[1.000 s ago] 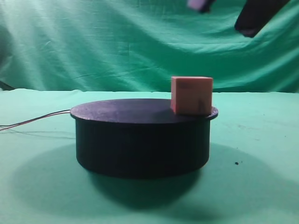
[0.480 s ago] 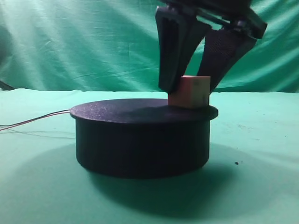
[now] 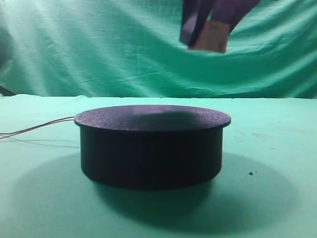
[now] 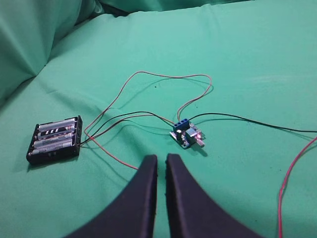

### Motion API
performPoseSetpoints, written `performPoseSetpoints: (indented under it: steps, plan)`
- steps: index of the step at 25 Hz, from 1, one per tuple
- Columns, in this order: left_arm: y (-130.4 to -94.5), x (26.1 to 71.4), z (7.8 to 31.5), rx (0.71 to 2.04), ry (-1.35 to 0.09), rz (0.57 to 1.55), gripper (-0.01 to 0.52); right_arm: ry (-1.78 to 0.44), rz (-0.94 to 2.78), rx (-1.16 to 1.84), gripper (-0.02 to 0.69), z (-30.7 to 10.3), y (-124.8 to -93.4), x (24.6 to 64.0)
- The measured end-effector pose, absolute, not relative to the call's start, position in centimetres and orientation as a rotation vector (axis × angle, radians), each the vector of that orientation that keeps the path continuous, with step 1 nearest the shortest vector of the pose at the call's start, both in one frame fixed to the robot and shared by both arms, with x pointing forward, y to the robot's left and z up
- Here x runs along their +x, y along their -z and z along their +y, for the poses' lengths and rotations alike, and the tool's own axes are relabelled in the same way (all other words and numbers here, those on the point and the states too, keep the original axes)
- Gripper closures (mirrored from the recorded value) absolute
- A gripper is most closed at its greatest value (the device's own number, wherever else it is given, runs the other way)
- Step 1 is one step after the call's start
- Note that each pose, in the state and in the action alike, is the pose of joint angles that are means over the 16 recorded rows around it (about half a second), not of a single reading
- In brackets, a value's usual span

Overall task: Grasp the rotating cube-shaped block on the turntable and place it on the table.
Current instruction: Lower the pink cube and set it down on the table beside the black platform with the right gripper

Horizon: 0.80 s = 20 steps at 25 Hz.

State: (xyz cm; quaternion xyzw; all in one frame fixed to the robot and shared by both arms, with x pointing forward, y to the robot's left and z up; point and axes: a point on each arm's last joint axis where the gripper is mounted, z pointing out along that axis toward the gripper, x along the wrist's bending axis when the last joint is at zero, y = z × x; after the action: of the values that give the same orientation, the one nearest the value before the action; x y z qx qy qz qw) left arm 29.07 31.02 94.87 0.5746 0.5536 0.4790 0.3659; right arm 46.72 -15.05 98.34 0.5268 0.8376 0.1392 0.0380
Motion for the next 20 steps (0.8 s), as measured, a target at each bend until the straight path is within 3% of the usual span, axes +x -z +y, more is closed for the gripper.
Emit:
performPoseSetpoints:
  steps: [7, 12, 16, 20]
  plan:
    - [-94.9, 29.1, 31.0, 1.477, -1.231, 1.423, 0.514, -0.346, 2.567, 1.687, 0.295, -16.5, -95.0, 45.0]
    - [-94.9, 29.1, 31.0, 1.477, -1.231, 1.423, 0.514, -0.382, 2.556, 1.684, 0.235, -16.3, -96.0, 45.2]
    - [-94.9, 29.1, 31.0, 1.477, -1.231, 1.423, 0.514, -0.456, 2.531, 1.655, 0.274, -16.4, -98.7, 45.2]
    - [-94.9, 29.1, 31.0, 1.477, -1.231, 1.423, 0.514, -0.538, 2.492, 1.625, 0.39, -16.9, -102.3, 44.3]
